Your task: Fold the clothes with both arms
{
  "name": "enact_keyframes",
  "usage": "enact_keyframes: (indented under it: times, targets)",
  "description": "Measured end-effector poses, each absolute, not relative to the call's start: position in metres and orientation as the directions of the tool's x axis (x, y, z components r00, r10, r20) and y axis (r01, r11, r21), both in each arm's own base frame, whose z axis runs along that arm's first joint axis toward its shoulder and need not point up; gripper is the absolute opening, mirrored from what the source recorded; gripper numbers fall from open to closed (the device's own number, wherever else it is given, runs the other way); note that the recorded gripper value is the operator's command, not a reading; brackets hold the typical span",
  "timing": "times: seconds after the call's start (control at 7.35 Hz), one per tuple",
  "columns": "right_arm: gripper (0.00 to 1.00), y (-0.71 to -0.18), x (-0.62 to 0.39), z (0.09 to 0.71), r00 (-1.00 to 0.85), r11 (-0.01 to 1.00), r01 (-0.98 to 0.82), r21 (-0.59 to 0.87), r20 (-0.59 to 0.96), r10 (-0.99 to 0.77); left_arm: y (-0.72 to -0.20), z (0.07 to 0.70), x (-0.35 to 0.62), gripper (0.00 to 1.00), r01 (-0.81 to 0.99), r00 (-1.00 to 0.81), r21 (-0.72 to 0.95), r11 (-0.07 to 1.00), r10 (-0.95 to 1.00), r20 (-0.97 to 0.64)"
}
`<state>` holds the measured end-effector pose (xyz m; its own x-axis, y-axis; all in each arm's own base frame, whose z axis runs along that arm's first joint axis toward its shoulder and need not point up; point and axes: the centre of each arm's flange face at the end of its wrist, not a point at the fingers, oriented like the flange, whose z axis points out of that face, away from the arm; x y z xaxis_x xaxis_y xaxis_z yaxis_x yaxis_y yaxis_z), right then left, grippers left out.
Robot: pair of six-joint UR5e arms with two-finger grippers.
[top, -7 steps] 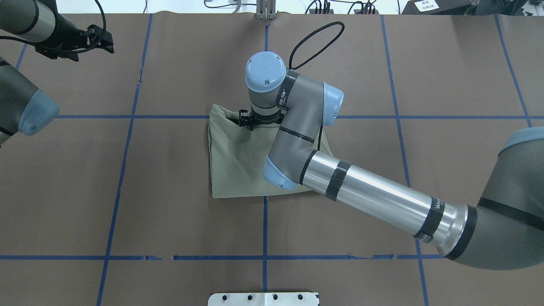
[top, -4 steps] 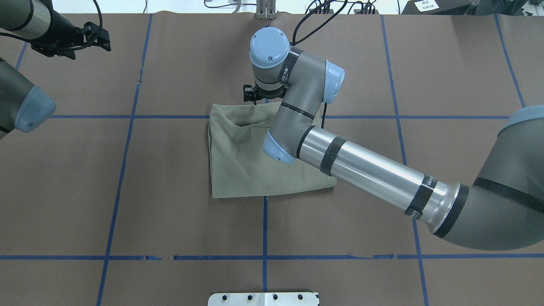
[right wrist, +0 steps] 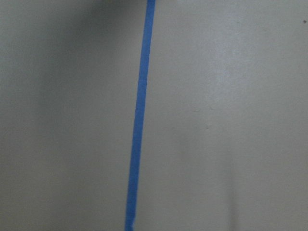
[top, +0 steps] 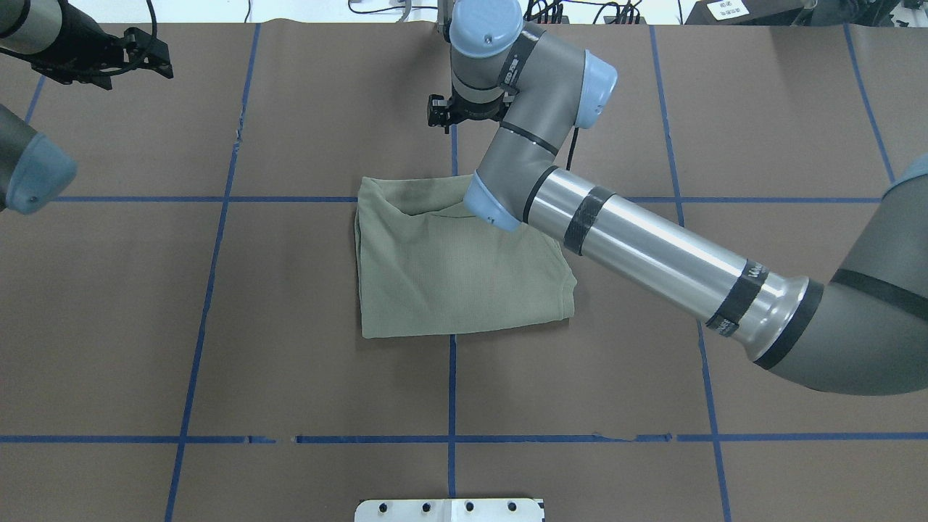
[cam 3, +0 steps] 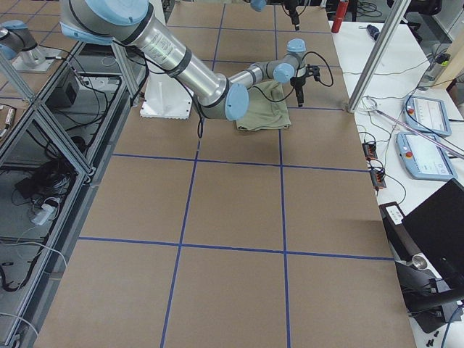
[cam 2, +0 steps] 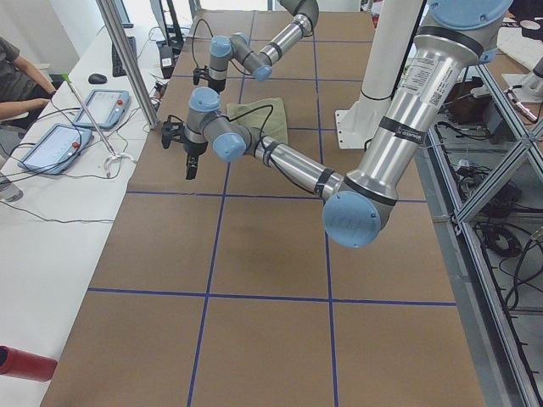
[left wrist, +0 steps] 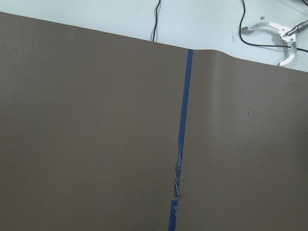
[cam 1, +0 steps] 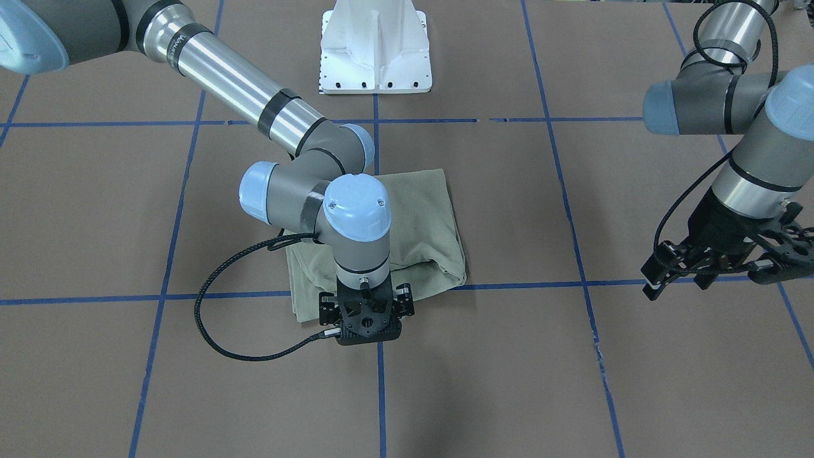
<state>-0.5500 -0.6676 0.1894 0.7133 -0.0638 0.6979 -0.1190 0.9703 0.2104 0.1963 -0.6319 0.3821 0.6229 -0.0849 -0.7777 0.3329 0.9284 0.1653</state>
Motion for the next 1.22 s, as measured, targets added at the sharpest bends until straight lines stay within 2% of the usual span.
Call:
enact_keyframes:
  times: [0.14,0.41,0.82,1.22]
  targets:
    - [1.00,-0.668,-0.501,0.194,0.711,0.975,-0.098,0.199,0.700,-0.071,-0.630,0.401,0.169,1.00,0.277,0.642,0.205,0.939,-0.023,-0.766]
    - [1.00,-0.659,-0.375,0.250,0.684,0.983,-0.052,0.178,0.724,-0.095,-0.622,0.447,0.103,1.00,0.165,0.694,0.308,0.937,0.112,-0.712]
    - [1.00,-0.649,-0.190,0.386,0.673,0.977,0.033,0.209,0.718,-0.176,-0.592,0.516,0.017,1.00,0.025,0.759,0.422,0.906,0.258,-0.598]
    - [1.00,-0.608,-0.049,0.522,0.704,0.959,0.138,0.247,0.657,-0.270,-0.561,0.575,-0.045,1.00,-0.180,0.770,0.496,0.849,0.435,-0.466]
